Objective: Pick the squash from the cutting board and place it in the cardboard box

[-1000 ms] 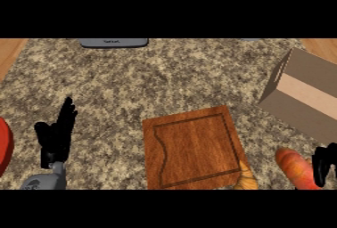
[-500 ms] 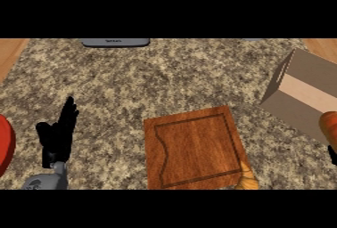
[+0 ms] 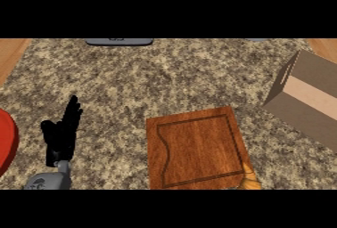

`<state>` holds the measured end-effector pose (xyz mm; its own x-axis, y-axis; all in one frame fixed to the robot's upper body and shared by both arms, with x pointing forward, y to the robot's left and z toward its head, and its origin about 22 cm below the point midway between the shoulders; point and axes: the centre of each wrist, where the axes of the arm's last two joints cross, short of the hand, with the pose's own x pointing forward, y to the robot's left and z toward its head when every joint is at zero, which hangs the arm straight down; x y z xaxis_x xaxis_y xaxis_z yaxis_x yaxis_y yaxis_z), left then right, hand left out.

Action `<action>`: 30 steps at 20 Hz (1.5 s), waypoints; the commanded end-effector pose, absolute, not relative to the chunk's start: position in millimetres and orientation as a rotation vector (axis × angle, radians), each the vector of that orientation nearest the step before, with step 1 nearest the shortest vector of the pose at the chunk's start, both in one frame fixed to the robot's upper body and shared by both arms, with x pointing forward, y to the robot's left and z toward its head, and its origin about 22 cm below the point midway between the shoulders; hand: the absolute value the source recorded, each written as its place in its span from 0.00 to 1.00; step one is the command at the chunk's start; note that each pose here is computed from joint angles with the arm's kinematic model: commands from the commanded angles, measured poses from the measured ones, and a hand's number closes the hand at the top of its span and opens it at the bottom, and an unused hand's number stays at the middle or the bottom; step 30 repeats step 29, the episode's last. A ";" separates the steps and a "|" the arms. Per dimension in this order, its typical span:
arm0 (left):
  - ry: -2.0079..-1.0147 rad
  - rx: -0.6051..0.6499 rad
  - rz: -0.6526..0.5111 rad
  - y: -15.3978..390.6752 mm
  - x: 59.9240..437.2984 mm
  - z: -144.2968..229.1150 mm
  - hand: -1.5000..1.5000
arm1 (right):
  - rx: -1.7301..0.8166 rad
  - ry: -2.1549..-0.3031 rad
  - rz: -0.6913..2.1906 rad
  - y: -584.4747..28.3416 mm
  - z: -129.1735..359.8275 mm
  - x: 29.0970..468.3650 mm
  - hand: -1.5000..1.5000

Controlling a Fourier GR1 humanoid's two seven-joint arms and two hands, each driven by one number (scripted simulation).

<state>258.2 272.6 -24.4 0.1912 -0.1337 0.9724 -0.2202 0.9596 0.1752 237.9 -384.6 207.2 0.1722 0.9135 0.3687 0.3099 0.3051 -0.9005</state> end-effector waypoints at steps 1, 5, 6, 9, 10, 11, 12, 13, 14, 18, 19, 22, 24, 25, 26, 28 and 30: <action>-1.388 0.281 0.051 275.4 260.8 -25.6 0.50 | -1.206 -1.369 0.639 -418.6 176.2 269.8 1.00; -1.380 0.292 0.058 271.9 261.6 -28.3 0.50 | -1.320 -1.262 0.710 -435.4 152.1 289.5 1.00; -1.389 0.296 0.052 275.8 261.2 -25.5 0.50 | -1.308 -1.271 0.701 -437.0 140.2 283.2 1.00; -1.387 0.295 0.049 277.3 250.4 -32.4 0.50 | -1.170 -1.244 0.555 -444.8 132.4 314.6 1.00; -1.392 0.278 0.040 273.8 261.0 -26.4 0.50 | -1.156 -1.235 0.563 -437.0 135.7 326.6 0.00; -1.400 0.291 0.065 259.8 266.8 -16.7 0.50 | -1.113 -1.242 0.526 -459.0 126.8 313.0 0.00; -1.389 0.302 0.041 284.5 260.1 -28.3 0.50 | -1.060 -1.279 0.501 -450.4 120.3 322.4 0.00; -1.391 0.306 0.043 275.3 272.3 -33.0 0.50 | -1.021 -1.314 0.493 -452.8 111.7 328.3 0.00; -1.399 0.293 0.052 259.8 263.4 -42.9 0.50 | -1.003 -1.341 0.490 -471.2 115.6 317.2 0.00; -1.385 0.307 0.066 267.2 271.3 -30.6 0.50 | -0.903 -1.511 0.382 -473.9 108.8 319.4 0.00; -1.390 0.300 0.046 259.2 268.6 -30.8 0.50 | -0.894 -1.558 0.366 -473.0 107.8 324.4 0.00; -1.388 0.316 0.059 270.5 266.1 -27.4 0.50 | -0.745 -1.661 0.226 -485.8 98.0 313.6 0.00; -1.380 0.286 0.064 279.8 268.2 -21.3 0.50 | -0.686 -1.701 0.150 -494.8 116.1 316.7 0.00; -1.389 0.299 0.063 265.6 260.3 -37.3 0.50 | -0.628 -1.712 0.087 -503.1 108.2 309.8 0.00; -1.383 0.289 0.063 271.2 256.4 -23.7 0.50 | -0.627 -1.720 0.047 -508.7 112.4 305.5 0.00; -1.394 0.296 0.058 263.8 268.7 -26.8 0.50 | -0.636 -1.729 -0.010 -529.2 109.9 287.2 0.00; -1.390 0.325 0.049 286.8 263.8 -23.0 0.50 | -0.636 -1.712 -0.039 -539.6 120.2 284.6 0.00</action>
